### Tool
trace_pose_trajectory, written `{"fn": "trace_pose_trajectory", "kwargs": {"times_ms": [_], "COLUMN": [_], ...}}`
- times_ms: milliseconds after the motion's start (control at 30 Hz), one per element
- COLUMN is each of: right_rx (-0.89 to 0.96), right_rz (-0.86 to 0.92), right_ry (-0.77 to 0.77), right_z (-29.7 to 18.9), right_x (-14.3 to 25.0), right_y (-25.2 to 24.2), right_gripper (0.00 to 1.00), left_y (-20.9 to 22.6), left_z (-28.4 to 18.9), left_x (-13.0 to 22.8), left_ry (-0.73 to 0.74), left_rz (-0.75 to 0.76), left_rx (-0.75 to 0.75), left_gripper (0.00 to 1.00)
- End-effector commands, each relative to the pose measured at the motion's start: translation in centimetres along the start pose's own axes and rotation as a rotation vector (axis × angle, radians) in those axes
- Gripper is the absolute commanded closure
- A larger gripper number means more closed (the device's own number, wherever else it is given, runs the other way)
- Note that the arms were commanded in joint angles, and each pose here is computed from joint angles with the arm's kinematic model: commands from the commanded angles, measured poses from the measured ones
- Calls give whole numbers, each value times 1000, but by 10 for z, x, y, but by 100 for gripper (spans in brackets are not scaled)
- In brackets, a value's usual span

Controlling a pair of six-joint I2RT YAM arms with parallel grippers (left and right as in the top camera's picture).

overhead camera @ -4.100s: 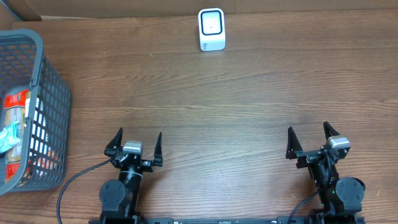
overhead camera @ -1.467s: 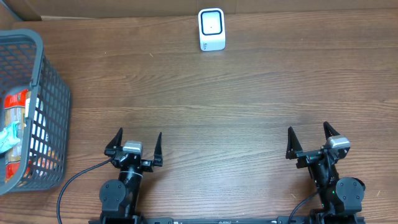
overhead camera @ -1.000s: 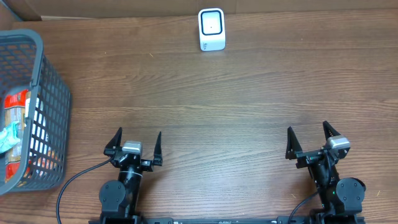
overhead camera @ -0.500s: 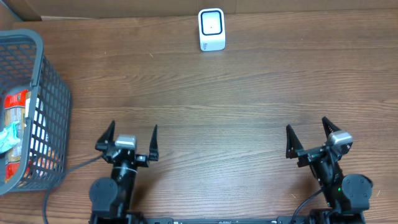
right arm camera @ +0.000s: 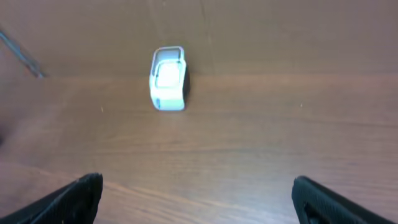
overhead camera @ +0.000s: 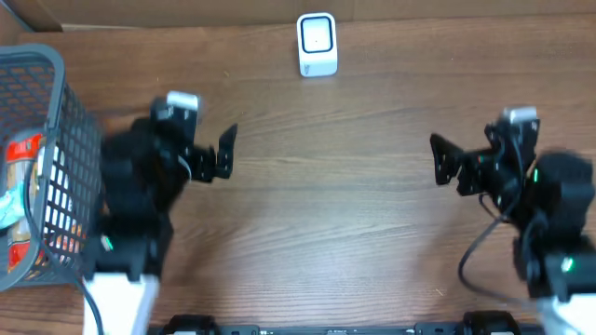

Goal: Scan the item barcode
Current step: 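Reach the left gripper into the grey basket toward a white tube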

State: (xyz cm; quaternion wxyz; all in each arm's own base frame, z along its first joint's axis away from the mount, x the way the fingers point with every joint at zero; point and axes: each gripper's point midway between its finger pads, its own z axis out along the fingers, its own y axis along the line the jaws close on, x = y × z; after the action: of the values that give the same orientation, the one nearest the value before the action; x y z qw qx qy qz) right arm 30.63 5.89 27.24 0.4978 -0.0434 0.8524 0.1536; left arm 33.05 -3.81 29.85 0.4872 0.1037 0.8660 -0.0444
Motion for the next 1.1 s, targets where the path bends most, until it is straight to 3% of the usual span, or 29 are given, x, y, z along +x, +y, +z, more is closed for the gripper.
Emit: {"fn": "trace_pose_trajectory", "kwargs": {"times_ms": [0,200,333,400,500,600,833,1067], "right_rx": [-1,-97,-180,-178,-179,-180,-179,-179], "right_rz": [19,61,68,60,48,45,48,48], "right_ry": [62,184,190,181,168,161,168,168], "right_z": [15,48,56,57,57,57,57,57], "right_x": [-29,-36,-37,-39,-41,-43,-41,-41], "right_y": [1,11,22,22,22,22,22,22], "right_gripper": [0,0,0,0,0,0,0,0], "left_y": [-2,9,17,41,101,161,287,357], "left_z": [4,20,31,28,1,-34,-90,-91], "left_x": [-48,-85,-85,-88,-99,-103,-59,33], "left_ry": [47,139,151,146,102,43,-24,177], "left_rz": [36,16,70,47,-112,-263,-577,-755], "left_rx": [50,35,4,-123,-399,-576,-821,-946], "left_gripper": [0,0,0,0,0,0,0,0]}}
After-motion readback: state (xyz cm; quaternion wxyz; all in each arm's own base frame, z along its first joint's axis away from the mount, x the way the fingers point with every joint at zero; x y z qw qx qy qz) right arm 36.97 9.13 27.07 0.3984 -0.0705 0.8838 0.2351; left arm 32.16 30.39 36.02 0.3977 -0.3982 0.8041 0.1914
